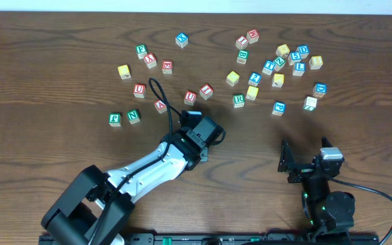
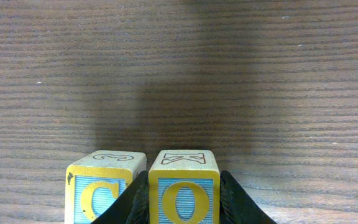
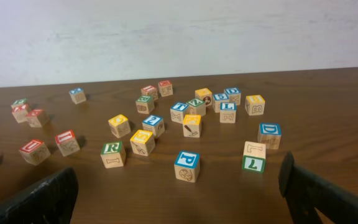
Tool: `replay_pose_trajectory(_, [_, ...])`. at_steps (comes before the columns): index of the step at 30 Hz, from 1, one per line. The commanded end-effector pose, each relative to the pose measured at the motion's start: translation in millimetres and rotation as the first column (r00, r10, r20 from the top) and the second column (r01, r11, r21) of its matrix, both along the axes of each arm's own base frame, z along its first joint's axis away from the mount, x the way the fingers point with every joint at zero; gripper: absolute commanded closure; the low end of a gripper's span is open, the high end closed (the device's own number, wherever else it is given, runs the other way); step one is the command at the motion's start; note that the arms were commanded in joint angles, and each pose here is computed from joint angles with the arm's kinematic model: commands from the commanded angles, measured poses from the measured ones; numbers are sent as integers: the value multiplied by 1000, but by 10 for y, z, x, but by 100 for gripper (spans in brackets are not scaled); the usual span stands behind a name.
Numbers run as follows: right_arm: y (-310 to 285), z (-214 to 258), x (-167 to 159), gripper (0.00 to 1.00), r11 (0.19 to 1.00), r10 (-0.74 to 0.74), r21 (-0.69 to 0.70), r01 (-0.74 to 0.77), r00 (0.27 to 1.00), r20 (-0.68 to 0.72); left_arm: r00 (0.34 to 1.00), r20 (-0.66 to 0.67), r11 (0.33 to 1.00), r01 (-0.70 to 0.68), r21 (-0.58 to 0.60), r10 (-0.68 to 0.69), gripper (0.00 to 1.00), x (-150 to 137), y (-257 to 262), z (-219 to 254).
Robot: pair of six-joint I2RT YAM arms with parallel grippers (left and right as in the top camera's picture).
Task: Spell out CORL
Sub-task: 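Lower the O block beside the C block on the table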
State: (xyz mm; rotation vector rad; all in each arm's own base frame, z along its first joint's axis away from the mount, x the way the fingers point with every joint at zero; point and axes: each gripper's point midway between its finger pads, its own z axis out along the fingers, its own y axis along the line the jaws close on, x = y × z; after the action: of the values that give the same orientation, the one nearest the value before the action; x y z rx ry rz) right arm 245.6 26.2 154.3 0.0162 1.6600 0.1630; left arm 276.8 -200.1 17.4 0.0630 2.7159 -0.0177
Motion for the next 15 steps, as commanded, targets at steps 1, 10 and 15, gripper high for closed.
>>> replay_pose_trajectory(1, [-20,-2,-1,1,1000,-5,-12,5,1000,2,1000,4,999,5,37,-5,93,-7,56,-48])
replay_pose_trajectory(10, [-20,-2,-1,1,1000,-5,-12,5,1000,2,1000,7,999,15,38,-15,92,-3,46,-47])
replay_pose_trajectory(15, [-20,-1,-1,1,1000,-5,-12,5,1000,3,1000,4,999,15,41,-15,92,-4,47,-73])
